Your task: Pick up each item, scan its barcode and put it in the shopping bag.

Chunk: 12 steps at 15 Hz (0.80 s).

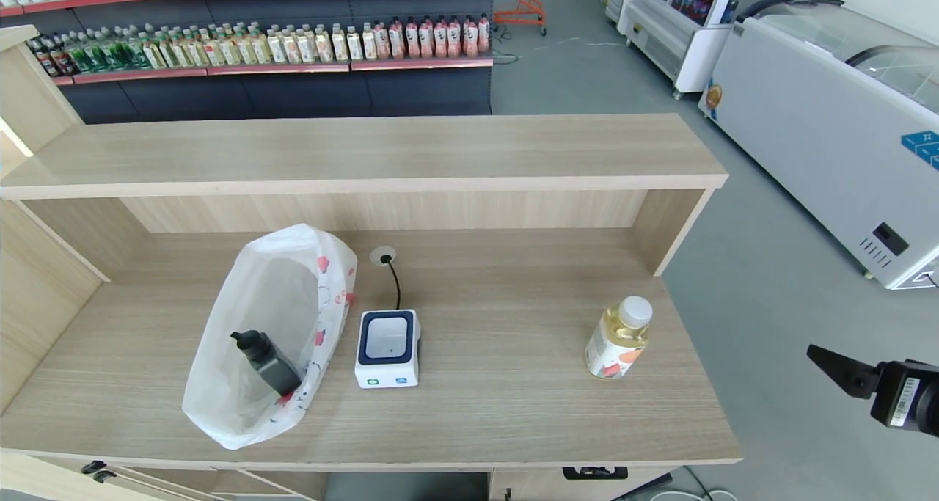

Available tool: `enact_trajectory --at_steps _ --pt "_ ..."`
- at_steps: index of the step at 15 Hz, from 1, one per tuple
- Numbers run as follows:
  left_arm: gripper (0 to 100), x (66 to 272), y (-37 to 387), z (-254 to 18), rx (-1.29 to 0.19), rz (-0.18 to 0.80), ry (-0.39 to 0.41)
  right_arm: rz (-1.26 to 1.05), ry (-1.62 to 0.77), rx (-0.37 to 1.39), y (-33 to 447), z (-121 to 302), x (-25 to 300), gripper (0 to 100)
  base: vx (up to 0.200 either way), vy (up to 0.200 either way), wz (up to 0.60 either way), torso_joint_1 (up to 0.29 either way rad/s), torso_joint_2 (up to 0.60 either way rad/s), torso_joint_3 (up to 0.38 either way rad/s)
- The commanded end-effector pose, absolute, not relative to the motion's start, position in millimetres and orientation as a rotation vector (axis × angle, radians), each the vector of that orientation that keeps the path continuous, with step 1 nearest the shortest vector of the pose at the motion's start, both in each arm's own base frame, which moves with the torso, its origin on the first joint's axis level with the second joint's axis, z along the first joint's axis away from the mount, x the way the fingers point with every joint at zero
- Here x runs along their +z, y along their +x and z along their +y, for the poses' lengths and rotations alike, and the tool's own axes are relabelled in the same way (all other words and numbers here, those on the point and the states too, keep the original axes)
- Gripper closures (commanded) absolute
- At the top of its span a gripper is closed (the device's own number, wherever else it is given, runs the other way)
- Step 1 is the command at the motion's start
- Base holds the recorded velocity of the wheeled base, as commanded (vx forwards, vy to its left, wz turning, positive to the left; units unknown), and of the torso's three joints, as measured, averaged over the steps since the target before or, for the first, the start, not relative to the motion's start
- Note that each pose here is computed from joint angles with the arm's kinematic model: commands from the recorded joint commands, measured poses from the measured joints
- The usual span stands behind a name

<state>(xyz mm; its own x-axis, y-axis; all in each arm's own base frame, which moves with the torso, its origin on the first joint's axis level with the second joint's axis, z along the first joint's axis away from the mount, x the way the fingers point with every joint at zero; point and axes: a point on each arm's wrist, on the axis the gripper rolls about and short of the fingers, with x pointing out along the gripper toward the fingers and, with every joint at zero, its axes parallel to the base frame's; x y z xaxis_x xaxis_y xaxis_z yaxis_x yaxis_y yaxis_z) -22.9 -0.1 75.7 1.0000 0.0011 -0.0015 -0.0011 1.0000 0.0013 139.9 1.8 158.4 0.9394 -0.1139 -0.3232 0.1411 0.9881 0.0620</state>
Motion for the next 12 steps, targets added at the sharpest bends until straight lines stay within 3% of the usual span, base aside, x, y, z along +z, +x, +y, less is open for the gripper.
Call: enact_trajectory --at_steps 1,7,12 --pt "0 75.6 -22.9 -0.1 0.002 0.002 0.002 0.464 0.116 -0.116 160.6 12.6 135.3 0 0.0 0.0 0.0 0.0 0.0 0.0" --pt "0 75.6 -22.9 -0.1 0.002 0.002 0.002 0.477 0.107 -0.106 207.5 61.9 93.2 0 0.0 0.0 0.0 0.0 0.0 0.0" --pt "0 75.6 -22.9 -0.1 0.002 0.002 0.002 0.47 0.091 -0.056 222.7 82.9 77.7 0 0.0 0.0 0.0 0.0 0.0 0.0"
